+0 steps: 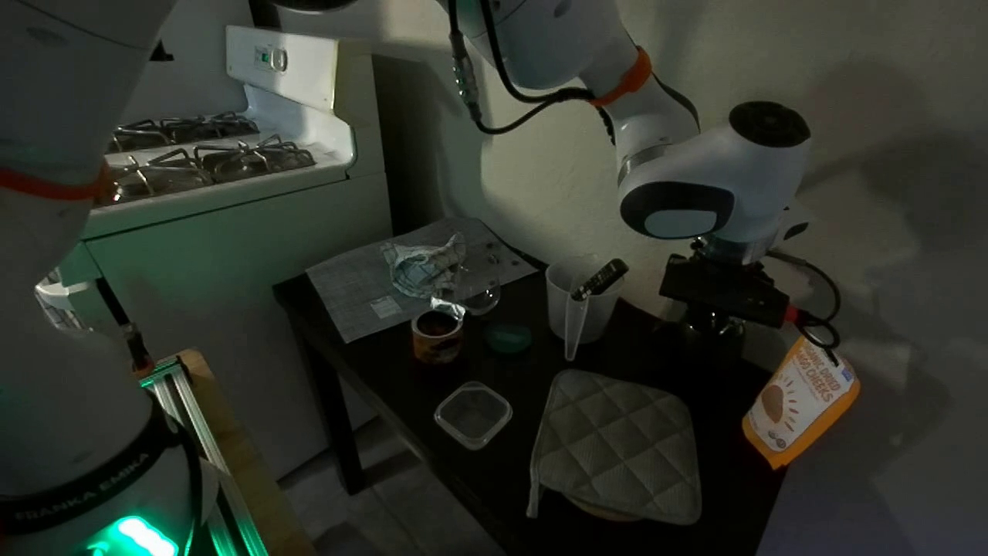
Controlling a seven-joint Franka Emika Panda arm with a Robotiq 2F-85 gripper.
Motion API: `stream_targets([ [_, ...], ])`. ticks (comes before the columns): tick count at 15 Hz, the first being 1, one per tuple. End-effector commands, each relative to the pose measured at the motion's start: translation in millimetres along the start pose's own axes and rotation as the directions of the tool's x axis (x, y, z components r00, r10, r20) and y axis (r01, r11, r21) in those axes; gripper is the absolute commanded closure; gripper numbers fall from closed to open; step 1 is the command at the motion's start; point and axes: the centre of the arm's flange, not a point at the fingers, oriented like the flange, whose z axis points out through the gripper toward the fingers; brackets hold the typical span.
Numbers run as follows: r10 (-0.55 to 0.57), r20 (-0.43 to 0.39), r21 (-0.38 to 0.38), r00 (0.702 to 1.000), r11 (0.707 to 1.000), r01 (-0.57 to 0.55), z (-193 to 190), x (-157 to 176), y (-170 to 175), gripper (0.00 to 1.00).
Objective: Remove the clear bowl from the clear jug and place it on the table then put the silver fork and spoon in the jug.
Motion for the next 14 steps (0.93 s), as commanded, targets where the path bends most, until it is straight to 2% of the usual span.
stream_targets([
  [1,0.005,0.003,-0.020,1.000,1.000,-0.005,7.8,2.9,2.8,0.49],
  [4,0.013,0.008,-0.029,1.000,0.999,-0.013,7.6,2.8,3.3,0.53],
  [9,0.035,0.023,-0.037,0.999,0.999,-0.034,0.1,-0.7,7.6,0.52],
  [14,0.011,0.056,-0.040,0.998,0.999,-0.009,3.5,-4.9,3.6,0.58],
])
